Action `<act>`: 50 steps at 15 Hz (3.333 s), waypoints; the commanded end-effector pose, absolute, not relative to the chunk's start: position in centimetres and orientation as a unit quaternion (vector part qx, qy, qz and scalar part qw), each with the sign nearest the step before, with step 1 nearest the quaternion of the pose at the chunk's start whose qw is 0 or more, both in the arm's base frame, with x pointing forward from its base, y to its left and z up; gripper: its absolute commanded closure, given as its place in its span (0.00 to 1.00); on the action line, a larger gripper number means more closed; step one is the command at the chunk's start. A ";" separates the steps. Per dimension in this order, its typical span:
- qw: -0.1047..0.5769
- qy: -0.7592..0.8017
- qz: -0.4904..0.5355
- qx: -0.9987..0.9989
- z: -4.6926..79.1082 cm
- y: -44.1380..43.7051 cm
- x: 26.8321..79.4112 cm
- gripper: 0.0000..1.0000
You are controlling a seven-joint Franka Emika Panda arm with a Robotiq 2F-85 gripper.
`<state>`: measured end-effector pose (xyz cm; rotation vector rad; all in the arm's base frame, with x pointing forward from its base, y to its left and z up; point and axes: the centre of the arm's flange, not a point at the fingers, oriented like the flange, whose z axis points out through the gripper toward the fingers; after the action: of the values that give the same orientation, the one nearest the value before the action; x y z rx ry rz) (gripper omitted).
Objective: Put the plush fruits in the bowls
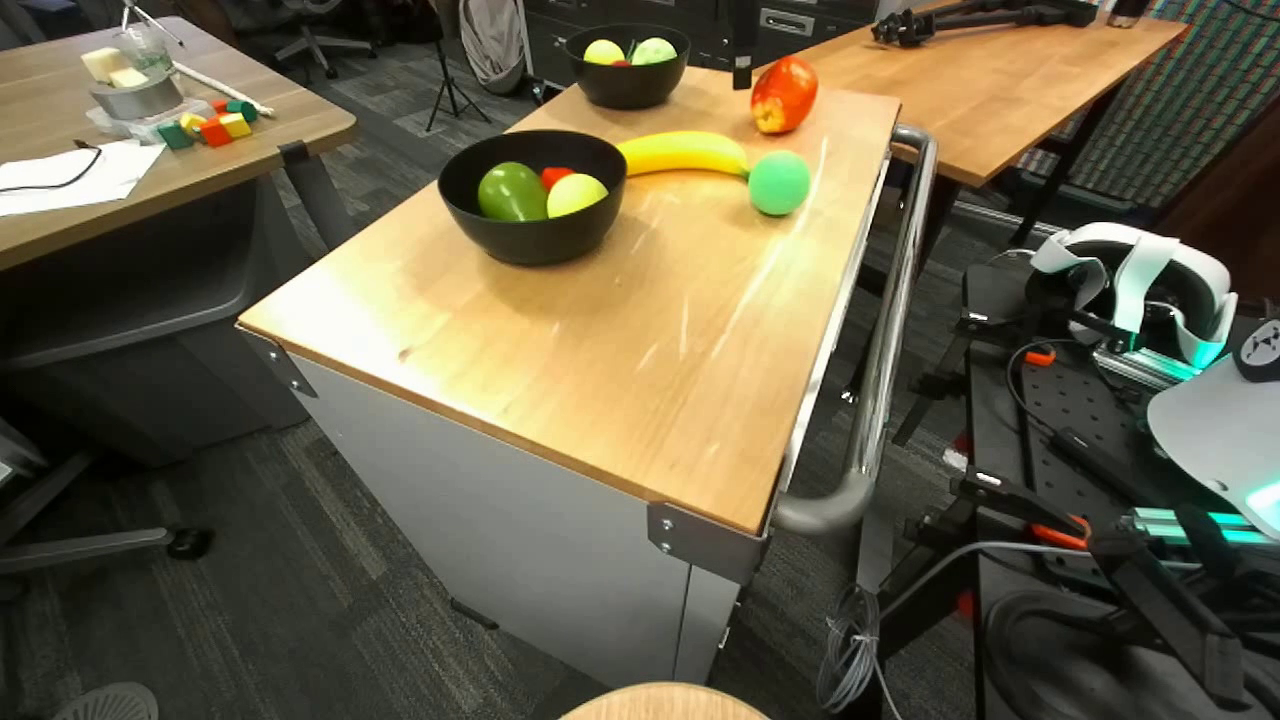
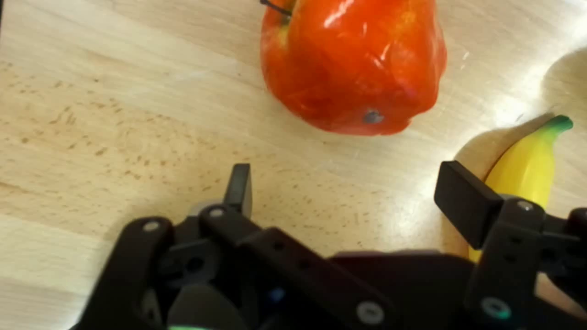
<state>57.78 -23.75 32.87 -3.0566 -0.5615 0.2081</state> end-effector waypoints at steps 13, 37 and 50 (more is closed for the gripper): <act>-0.017 -0.234 0.203 -0.951 32.1 -23.5 54.6 0.34; -0.065 -0.109 -0.179 -0.976 38.5 -24.9 69.2 0.43; -0.053 -0.135 -0.044 -0.988 41.1 -24.6 62.8 0.00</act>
<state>65.94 -25.58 37.78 -3.2703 -0.3228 -0.1350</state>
